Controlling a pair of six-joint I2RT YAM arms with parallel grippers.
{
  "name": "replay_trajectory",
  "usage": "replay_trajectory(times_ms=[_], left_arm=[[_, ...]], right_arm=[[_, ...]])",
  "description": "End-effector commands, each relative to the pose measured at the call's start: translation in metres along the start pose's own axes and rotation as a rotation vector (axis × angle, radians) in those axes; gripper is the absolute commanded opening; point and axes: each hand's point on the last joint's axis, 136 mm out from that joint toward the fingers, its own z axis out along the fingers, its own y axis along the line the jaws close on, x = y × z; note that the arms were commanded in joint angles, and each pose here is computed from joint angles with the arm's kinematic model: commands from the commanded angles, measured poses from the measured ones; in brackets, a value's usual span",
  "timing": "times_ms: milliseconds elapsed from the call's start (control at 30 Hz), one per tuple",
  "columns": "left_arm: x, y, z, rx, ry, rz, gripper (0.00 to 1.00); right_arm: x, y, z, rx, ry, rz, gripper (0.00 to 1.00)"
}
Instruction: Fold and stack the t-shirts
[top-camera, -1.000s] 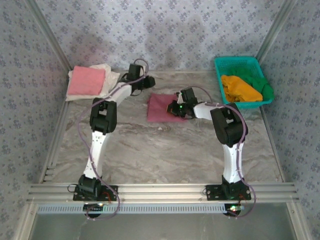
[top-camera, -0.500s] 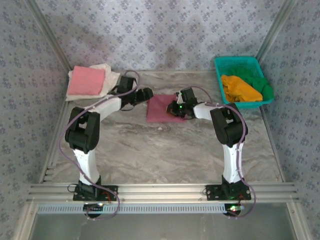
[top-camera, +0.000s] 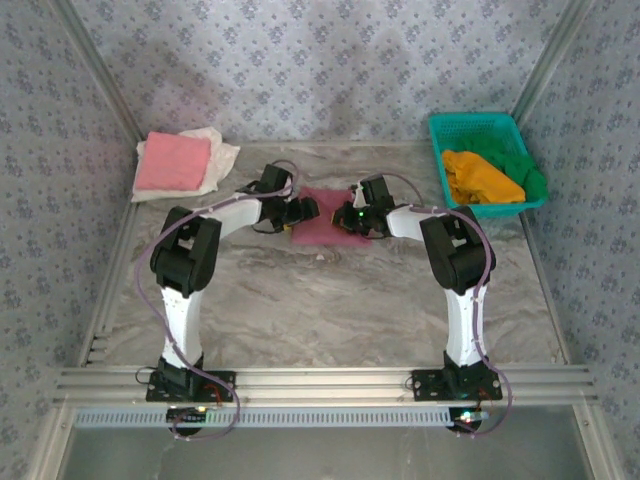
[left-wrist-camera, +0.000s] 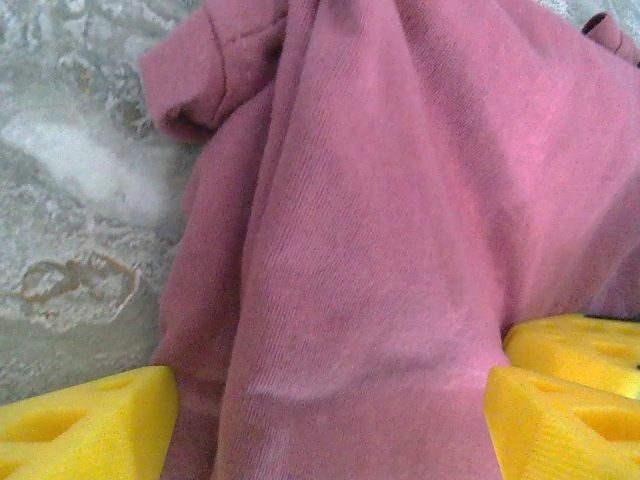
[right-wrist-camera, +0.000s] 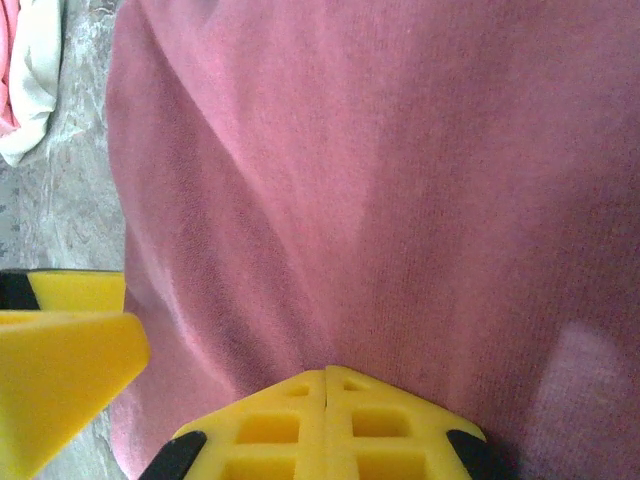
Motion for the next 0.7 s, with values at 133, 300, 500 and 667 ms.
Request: replay_trajectory(times_ms=[133, 300, 500, 667], left_arm=[[0.003, -0.012, 0.031, 0.035, 0.033, 0.021, 0.69], [0.003, -0.026, 0.043, 0.069, 0.041, 0.019, 0.60], [-0.001, -0.020, 0.049, 0.040, 0.042, 0.028, 0.05], [-0.026, -0.001, 0.016, -0.033, -0.042, 0.072, 0.00]], right_arm=[[0.007, 0.013, -0.005, -0.044, 0.032, 0.010, 0.00], [0.005, 0.015, -0.009, -0.055, 0.022, 0.013, 0.00], [0.001, 0.025, -0.016, -0.092, 0.012, 0.005, 0.00], [-0.011, 0.073, -0.061, -0.176, 0.005, -0.101, 0.29]])
